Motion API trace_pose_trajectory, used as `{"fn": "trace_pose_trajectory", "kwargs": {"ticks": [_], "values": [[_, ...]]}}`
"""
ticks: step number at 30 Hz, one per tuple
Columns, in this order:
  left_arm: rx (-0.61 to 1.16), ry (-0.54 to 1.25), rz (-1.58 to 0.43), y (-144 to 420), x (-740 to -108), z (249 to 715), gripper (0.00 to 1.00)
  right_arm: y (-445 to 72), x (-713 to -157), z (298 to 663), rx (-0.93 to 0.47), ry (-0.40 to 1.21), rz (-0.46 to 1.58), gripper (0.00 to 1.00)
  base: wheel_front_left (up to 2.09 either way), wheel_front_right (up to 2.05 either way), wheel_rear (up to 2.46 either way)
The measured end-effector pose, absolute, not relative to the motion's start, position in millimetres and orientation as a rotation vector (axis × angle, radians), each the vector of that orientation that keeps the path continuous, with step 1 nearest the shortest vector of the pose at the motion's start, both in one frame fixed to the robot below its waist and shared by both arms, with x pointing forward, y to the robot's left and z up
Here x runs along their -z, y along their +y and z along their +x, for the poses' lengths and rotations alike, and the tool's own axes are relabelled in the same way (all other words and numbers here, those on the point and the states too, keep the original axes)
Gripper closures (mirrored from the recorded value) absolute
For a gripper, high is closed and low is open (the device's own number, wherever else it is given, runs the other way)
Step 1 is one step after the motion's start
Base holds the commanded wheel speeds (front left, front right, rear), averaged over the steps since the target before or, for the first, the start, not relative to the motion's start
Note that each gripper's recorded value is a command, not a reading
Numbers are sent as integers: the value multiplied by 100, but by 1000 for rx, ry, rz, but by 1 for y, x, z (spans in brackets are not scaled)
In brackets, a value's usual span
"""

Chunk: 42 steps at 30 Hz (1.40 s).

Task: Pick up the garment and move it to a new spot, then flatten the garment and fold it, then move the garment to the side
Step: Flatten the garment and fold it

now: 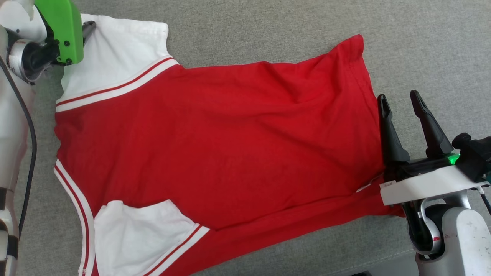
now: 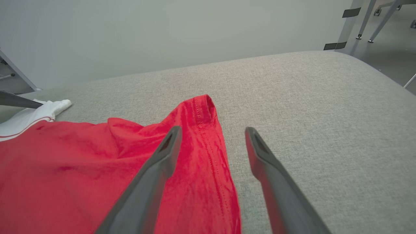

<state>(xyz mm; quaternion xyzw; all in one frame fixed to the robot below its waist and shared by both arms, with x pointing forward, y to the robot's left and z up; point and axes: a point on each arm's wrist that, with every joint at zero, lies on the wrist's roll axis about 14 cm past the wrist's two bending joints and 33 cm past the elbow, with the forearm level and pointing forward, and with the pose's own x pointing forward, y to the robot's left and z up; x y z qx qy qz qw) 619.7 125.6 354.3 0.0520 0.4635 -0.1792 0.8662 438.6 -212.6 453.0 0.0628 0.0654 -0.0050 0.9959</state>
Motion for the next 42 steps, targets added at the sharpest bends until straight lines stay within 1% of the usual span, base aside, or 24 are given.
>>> {"fn": "trace_pose_trajectory", "kwargs": {"ticks": [1, 2, 7, 14, 17, 19, 25, 29, 33, 38, 42], "values": [[375, 984, 99, 125, -354, 619, 64, -213, -453, 438, 11, 130, 126, 0, 0, 0, 0], [376, 997, 87, 125, -355, 617, 100, -213, -454, 438, 10, 128, 126, 0, 0, 0, 0], [388, 1008, 40, 121, -359, 606, 100, -212, -461, 438, 3, 114, 117, 0, 0, 0, 0], [384, 903, 1, 121, -381, 596, 100, -219, -474, 433, -13, 134, 65, 0, 0, 0, 0], [394, 835, -22, 119, -401, 591, 100, -225, -475, 430, -21, 182, 24, 0, 0, 0, 0], [410, 775, -22, 118, -419, 587, 100, -227, -473, 427, -33, 242, 1, 0, 0, 0, 0], [439, 680, -35, 120, -450, 562, 100, -222, -460, 427, -99, 418, -30, 0, 0, 0, 0], [445, 626, -64, 121, -467, 541, 100, -219, -457, 439, -146, 538, -96, 0, 0, 0, 0], [450, 586, -73, 121, -482, 522, 100, -215, -459, 460, -181, 629, -129, 0, 0, 0, 0], [458, 586, -99, 118, -479, 504, 100, -203, -451, 485, -228, 754, -101, 0, 0, 0, 0], [458, 579, -108, 119, -478, 498, 100, -209, -441, 505, -222, 840, -151, 0, 0, 0, 0]]}}
